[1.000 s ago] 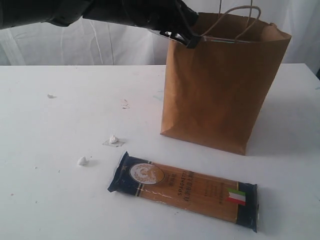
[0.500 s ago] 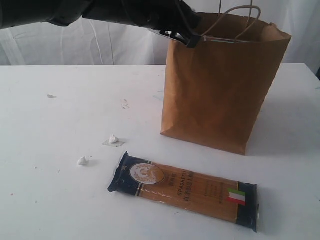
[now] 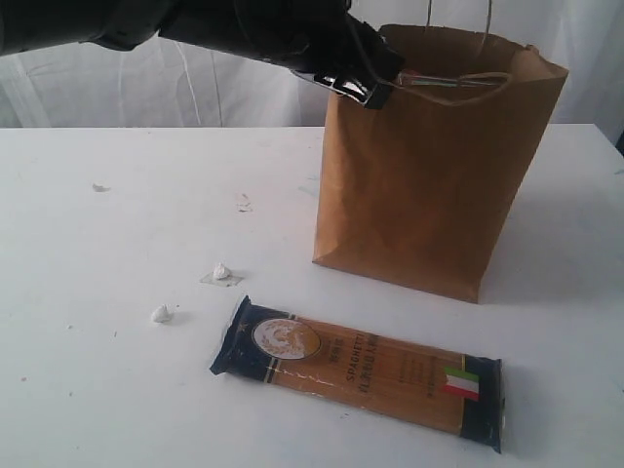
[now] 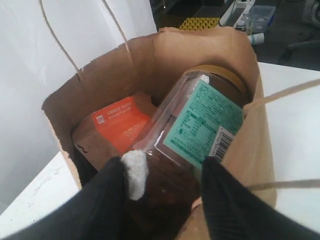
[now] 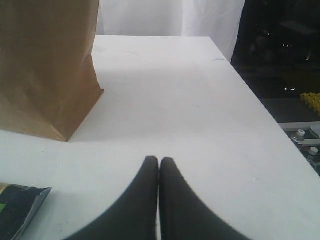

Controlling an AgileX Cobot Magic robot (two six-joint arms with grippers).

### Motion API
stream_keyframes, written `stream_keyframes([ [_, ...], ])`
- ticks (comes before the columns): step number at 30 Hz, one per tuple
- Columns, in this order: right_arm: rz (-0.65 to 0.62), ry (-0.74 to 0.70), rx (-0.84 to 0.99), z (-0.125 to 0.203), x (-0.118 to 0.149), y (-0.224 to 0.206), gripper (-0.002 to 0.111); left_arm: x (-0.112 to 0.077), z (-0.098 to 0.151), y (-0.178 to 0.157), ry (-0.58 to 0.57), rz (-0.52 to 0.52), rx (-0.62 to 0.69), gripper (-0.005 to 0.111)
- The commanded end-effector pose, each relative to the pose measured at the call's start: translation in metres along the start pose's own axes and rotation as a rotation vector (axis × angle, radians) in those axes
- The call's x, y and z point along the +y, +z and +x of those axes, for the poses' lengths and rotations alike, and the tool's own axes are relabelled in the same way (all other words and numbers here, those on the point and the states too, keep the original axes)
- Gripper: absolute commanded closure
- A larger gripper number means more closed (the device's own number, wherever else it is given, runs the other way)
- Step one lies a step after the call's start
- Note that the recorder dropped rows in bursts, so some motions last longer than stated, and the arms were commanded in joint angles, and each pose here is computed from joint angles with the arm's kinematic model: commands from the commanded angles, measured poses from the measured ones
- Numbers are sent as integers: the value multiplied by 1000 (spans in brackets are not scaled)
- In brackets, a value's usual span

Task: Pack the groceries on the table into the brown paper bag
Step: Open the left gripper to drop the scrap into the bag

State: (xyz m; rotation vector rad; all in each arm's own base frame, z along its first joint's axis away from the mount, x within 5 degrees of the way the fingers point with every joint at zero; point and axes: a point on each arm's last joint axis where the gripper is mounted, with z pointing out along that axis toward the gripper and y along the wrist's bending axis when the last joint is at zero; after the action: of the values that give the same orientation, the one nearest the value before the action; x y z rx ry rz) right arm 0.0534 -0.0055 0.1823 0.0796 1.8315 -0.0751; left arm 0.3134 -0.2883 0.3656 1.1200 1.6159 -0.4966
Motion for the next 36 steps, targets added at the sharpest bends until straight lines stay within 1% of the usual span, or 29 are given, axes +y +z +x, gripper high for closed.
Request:
stream_keyframes([
  [1,4,2,-6,0,0,0,108,-2,-4,-2,-4,13,-8,96],
  [2,4,2,-6,0,0,0,108,-1,-4,-2,-4,2,-15,103],
  [3,4,2,-6,0,0,0,108,0,-4,-2,2,-8,-18,102],
  [4,4,2,-6,0,0,0,108,0,-4,-2,8,-12,-17,97],
  [5,4,2,-6,0,0,0,108,0,-4,-2,10,-13,-16,88],
  [7,4,2,-6,0,0,0,108,0,-4,-2,12,-13,-15,62],
  [8,4,2,-6,0,0,0,108,0,-4,-2,12,-13,-15,51],
  [9,4,2,-6,0,0,0,108,0,-4,-2,12,-13,-15,42],
  [11,4,2,-6,0,0,0,108,0,-4,-2,12,-13,-14,35],
  [12,4,2,-6,0,0,0,108,0,-4,-2,12,-13,-14,35],
  [14,4,2,-6,0,0,0,108,0,-4,-2,12,-13,-14,40],
  [16,4,2,-6,0,0,0,108,1,-4,-2,12,-15,-15,50],
  [17,4,2,-6,0,0,0,108,1,-4,-2,9,-16,-16,57],
  [21,4,2,-6,0,0,0,108,2,-4,-2,9,-26,-22,77],
  [23,4,2,-6,0,0,0,108,2,-5,-2,9,-30,-24,90],
  [25,4,2,-6,0,0,0,108,3,-6,-3,16,-44,-32,103],
  [26,4,2,-6,0,0,0,108,5,-8,-4,26,-65,-44,107],
  [29,4,2,-6,0,0,0,108,6,-15,-13,63,-83,-63,107],
  [31,4,2,-6,0,0,0,108,2,-24,-28,100,-59,-63,107],
  [33,4,2,-6,0,0,0,108,-7,-39,-57,124,4,-73,107],
  [36,4,2,-6,0,0,0,108,-23,-53,-95,158,115,-59,107],
])
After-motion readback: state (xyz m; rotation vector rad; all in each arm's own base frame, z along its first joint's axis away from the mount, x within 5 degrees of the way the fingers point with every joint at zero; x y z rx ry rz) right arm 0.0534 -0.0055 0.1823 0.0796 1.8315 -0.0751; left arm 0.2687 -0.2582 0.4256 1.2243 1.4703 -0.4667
